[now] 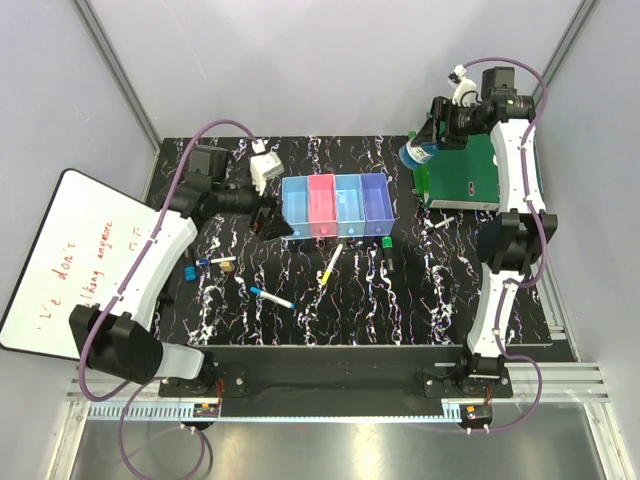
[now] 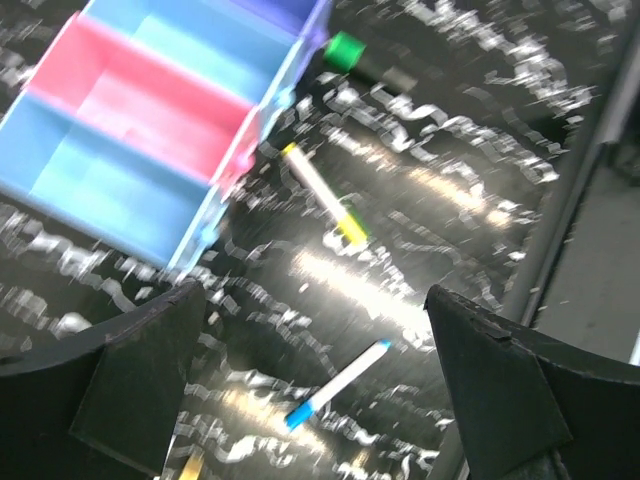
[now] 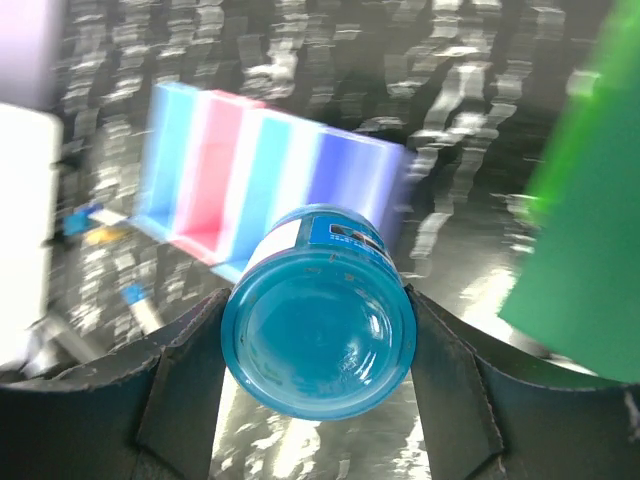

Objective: Sort the stationery into containers
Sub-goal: Pick up the stationery from the corner of the board.

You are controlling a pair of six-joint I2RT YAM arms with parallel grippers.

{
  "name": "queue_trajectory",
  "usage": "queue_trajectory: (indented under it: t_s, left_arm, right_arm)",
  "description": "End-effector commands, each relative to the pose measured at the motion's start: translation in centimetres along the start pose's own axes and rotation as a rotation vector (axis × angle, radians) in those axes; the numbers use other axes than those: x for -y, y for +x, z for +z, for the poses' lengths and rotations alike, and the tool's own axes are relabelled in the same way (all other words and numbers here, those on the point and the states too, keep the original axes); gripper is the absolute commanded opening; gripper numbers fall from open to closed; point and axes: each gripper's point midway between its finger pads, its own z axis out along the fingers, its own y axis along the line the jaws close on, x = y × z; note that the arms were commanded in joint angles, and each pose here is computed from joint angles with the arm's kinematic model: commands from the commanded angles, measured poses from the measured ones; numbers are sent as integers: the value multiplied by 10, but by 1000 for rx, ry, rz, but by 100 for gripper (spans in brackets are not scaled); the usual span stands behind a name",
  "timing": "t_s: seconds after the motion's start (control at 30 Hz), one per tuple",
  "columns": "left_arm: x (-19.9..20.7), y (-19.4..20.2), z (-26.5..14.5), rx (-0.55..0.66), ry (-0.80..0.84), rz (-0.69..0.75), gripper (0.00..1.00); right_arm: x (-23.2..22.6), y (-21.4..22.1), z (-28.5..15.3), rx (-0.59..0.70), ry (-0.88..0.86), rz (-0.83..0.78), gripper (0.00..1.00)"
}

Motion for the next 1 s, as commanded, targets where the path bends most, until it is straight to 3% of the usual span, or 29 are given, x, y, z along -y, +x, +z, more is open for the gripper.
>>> queue_trajectory:
  t_s: [0.0,0.17,0.43,0.73,0.97]
  left_arm:
    - [20,-36,11,100,109,40,99]
    - [30,-50,31,132,165,36,99]
    - [38,-82,63,170,237,10,99]
    - [38,-122,67,229,236,21,99]
    - [33,-124,65,234,193,34,99]
  right_arm:
    - [-89,-8,-43,36,-312,-4,0]
    - [-139,-7,-63,11,-532,58,0]
    - [-229,25,-68,-155,-805,61,0]
    - [-250,39,-65,-216,-867,69,0]
    - [-256,39,-72,-222,-893,63,0]
